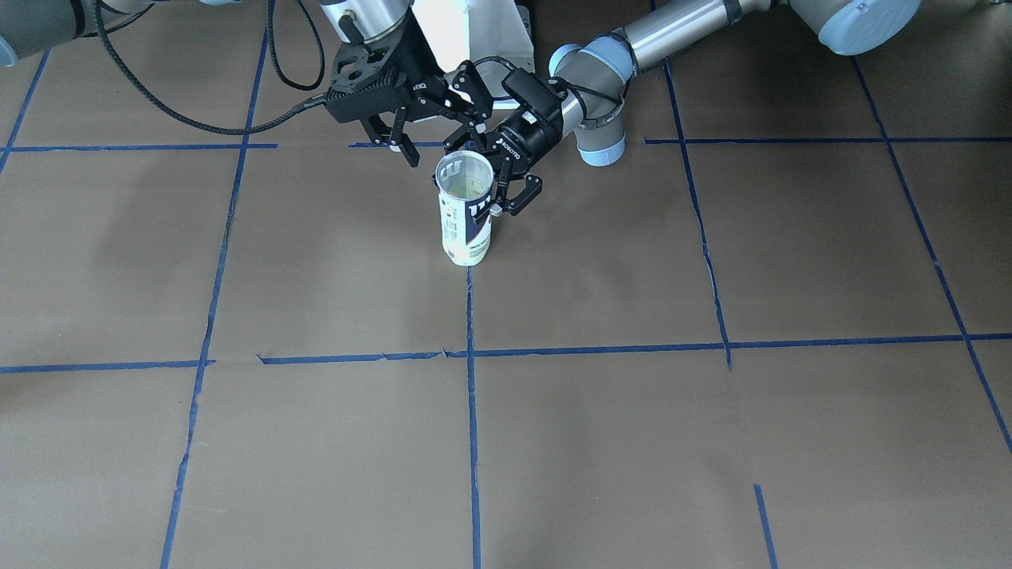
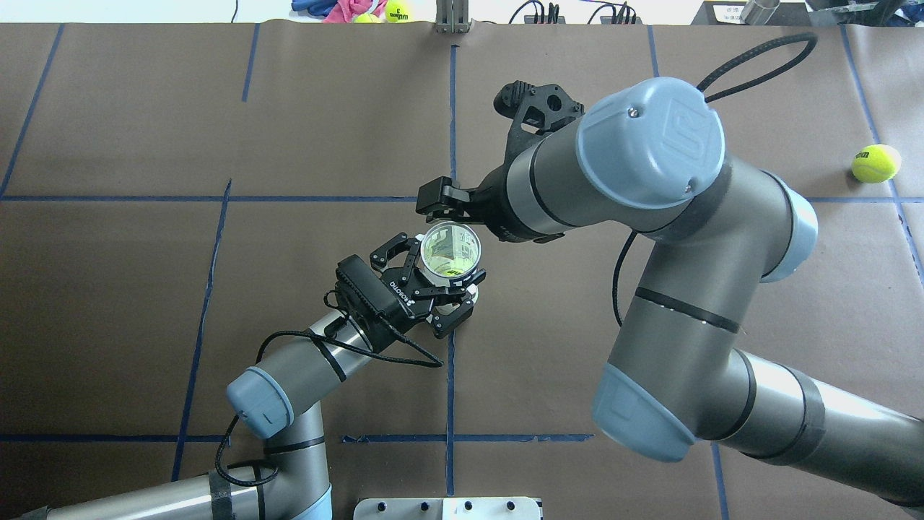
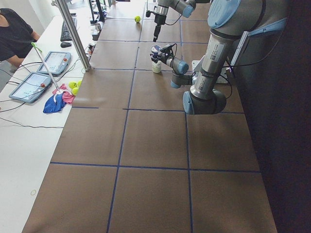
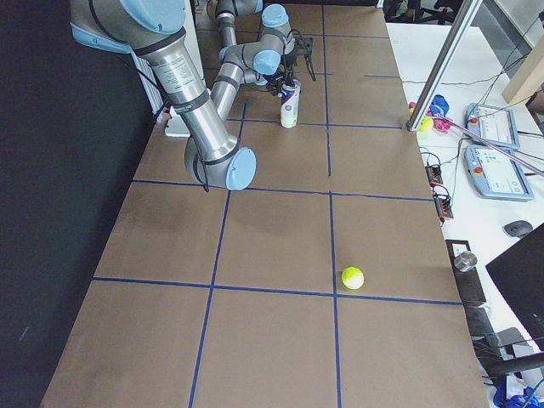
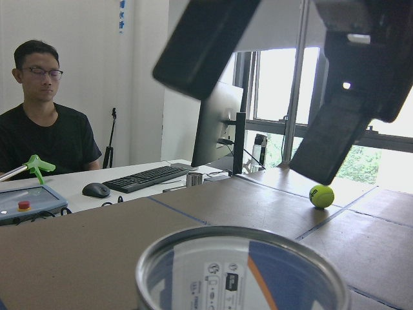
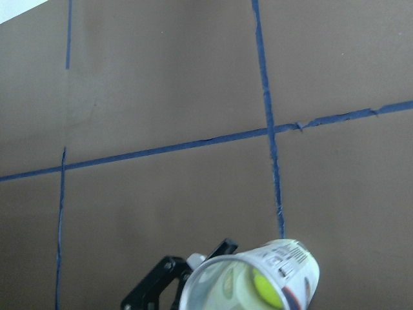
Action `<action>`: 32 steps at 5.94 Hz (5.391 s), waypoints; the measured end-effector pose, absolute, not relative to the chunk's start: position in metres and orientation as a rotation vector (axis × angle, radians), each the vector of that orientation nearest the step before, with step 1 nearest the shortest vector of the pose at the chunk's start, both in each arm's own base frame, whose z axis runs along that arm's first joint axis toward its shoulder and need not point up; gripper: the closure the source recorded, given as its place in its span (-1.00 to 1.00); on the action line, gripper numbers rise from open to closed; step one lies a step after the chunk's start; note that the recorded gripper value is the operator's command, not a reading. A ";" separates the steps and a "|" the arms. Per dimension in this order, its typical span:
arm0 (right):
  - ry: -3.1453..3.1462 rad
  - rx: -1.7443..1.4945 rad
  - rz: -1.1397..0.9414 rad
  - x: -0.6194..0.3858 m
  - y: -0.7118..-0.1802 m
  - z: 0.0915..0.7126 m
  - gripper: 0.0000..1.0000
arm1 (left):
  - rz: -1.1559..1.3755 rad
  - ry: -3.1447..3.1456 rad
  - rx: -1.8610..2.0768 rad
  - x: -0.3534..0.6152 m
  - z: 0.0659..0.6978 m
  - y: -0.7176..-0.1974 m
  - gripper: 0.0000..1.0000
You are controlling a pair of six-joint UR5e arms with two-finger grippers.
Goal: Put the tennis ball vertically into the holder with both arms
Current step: 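Open the right gripper to drop the ball into the can, then move the right gripper to the second tennis ball and grasp it, then carry the second ball with the right gripper above the can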
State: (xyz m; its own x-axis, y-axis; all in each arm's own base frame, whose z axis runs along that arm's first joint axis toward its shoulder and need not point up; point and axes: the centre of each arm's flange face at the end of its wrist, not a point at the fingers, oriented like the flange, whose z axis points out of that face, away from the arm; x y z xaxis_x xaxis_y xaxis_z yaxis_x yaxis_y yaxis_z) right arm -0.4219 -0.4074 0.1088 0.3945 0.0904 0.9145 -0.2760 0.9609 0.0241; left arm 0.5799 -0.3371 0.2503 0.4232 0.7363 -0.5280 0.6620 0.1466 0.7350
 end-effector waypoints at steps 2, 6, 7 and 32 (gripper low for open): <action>-0.986 0.231 0.215 -0.364 -0.459 0.203 -0.97 | 0.081 1.277 1.555 0.579 0.251 -0.337 -0.74; -0.575 0.192 0.181 -0.207 -0.593 0.452 -0.97 | 0.075 1.282 1.560 0.576 0.249 -0.338 -0.76; -0.516 0.176 0.170 -0.162 -0.621 0.514 -0.97 | 0.073 1.284 1.561 0.575 0.248 -0.338 -0.76; -1.180 0.010 0.140 -0.402 -0.410 0.096 0.98 | 0.081 1.280 1.586 0.569 0.242 -0.335 -0.79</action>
